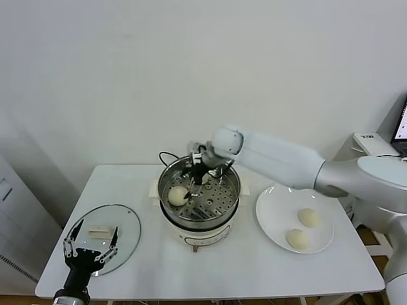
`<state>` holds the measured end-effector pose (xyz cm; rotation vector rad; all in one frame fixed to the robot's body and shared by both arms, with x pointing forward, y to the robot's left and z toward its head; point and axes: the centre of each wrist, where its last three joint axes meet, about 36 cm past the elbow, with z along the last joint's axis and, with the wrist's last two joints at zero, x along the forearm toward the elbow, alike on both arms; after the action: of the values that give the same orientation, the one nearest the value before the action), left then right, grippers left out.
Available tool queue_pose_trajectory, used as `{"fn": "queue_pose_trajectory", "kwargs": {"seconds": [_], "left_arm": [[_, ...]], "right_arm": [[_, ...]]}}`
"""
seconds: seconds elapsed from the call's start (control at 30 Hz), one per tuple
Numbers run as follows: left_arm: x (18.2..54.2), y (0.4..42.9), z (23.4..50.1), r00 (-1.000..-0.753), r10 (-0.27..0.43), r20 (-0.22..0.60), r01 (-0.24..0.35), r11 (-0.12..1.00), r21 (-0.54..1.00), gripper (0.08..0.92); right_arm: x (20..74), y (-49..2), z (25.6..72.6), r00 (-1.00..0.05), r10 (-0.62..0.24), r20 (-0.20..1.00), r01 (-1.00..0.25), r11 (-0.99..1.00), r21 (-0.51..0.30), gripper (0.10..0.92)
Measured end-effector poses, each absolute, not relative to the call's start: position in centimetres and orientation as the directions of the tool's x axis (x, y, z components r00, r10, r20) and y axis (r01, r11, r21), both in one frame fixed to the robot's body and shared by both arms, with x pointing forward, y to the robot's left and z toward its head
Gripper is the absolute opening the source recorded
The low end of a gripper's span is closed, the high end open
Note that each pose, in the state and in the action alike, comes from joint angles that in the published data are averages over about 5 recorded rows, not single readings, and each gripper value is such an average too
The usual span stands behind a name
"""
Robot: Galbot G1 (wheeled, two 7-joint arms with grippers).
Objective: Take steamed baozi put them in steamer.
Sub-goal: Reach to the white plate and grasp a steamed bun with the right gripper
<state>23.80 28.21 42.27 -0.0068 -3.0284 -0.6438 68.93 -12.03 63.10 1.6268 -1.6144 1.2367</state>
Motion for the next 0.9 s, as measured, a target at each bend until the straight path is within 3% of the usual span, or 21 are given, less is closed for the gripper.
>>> {"fn": "queue_pose_trajectory", "kwargs": {"seconds": [0.2, 0.37, 0.6, 0.9], "left_arm": [[24.0, 28.0, 42.3, -0.999, 0.000, 0.042, 0.017, 0.914, 0.406, 0.823], [24.1, 27.8, 42.2, -0.999, 0.002, 0.042, 0.018, 0.914, 0.404, 0.823], [23.9, 27.5, 42.1, -0.999, 0.004, 0.050, 0.025, 0.911, 0.411, 0.823], [23.8, 27.3, 41.7, -0.998, 0.009, 0.069, 0.038, 0.904, 0.427, 0.823]], "right_arm": [[70.2, -20.2, 68.0, -0.140, -0.417, 0.898, -0.964, -0.149, -0.219, 0.823], [69.8, -27.8, 69.0, -0.154, -0.345, 0.926, -0.964, -0.152, -0.217, 0.823], [67.7, -35.4, 63.7, -0.127, -0.255, 0.959, -0.972, -0.163, -0.172, 0.823], [64.8, -39.6, 55.2, -0.042, -0.181, 0.983, -0.982, -0.173, -0.074, 0.823]]}}
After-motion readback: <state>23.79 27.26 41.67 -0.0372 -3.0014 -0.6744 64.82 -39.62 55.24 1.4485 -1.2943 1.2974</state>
